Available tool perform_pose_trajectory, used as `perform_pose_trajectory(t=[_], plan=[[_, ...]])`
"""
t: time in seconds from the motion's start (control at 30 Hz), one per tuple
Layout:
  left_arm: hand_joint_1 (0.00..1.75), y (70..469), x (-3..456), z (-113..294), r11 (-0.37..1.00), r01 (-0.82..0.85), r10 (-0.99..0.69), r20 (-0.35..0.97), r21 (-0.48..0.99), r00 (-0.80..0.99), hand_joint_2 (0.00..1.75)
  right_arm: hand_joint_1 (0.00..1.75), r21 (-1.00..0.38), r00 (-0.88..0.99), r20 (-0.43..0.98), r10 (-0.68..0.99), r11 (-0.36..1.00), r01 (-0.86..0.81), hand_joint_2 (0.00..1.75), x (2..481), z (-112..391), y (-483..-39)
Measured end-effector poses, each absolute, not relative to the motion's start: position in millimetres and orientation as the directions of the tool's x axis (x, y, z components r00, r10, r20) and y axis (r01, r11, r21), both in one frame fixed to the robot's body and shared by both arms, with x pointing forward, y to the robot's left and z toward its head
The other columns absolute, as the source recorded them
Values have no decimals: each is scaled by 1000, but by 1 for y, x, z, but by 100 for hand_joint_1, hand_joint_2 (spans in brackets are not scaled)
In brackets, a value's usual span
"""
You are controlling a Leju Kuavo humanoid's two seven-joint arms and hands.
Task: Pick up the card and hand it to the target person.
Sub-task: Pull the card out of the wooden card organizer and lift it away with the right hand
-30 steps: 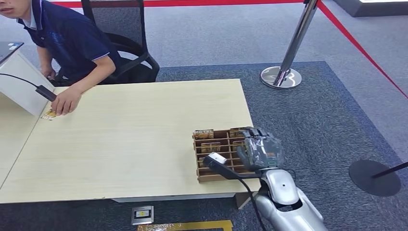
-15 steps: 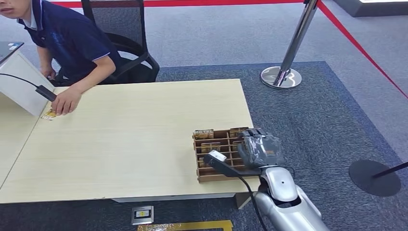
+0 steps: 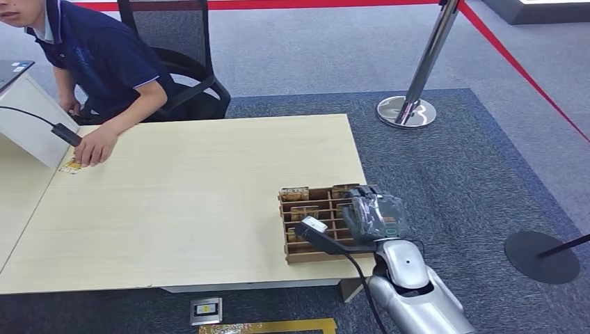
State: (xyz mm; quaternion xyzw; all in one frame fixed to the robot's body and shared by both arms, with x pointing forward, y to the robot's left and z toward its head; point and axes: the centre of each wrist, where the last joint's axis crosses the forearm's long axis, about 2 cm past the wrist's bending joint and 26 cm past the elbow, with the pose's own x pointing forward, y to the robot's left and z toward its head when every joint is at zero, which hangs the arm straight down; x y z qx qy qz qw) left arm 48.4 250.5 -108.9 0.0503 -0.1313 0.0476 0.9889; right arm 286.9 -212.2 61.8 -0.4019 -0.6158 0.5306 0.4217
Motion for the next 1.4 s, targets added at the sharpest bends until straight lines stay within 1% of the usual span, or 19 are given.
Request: perform_pose_trajectory(t=[0.43,0.5,0.53,0.57,0.6,0.63,0.67,1.13,1.3,1.4], plan=[[0,250,47,-109,989,-121,93,264,90,960,0,92,-992,-319,101,942,120,40,175,292,56,-215],[0,250,47,-109,988,-122,94,263,91,960,0,108,-992,-319,103,942,121,39,175,293,55,-216],[0,250,47,-109,988,-123,95,263,92,960,0,123,-992,-318,104,942,122,39,175,294,55,-216],[0,250,47,-109,988,-123,95,263,93,960,0,143,-992,-317,105,942,123,39,175,294,55,-216],[0,250,47,-109,988,-124,96,263,93,960,0,157,-991,-317,106,943,125,40,175,295,55,-216],[0,250,47,-109,988,-125,97,263,93,960,0,169,-991,-316,108,943,127,41,175,295,55,-217],[0,250,47,-109,988,-126,98,263,93,960,0,175,-991,-315,110,943,130,43,175,296,55,-217],[0,250,44,-109,985,-141,112,263,97,958,0,175,-985,-326,94,941,135,107,175,294,63,-219],[0,250,43,-109,985,-145,115,262,97,958,0,175,-974,-356,72,932,143,177,175,289,83,-221],[0,250,43,-109,985,-145,116,263,96,958,0,175,-957,-408,75,910,181,227,175,289,102,-218]])
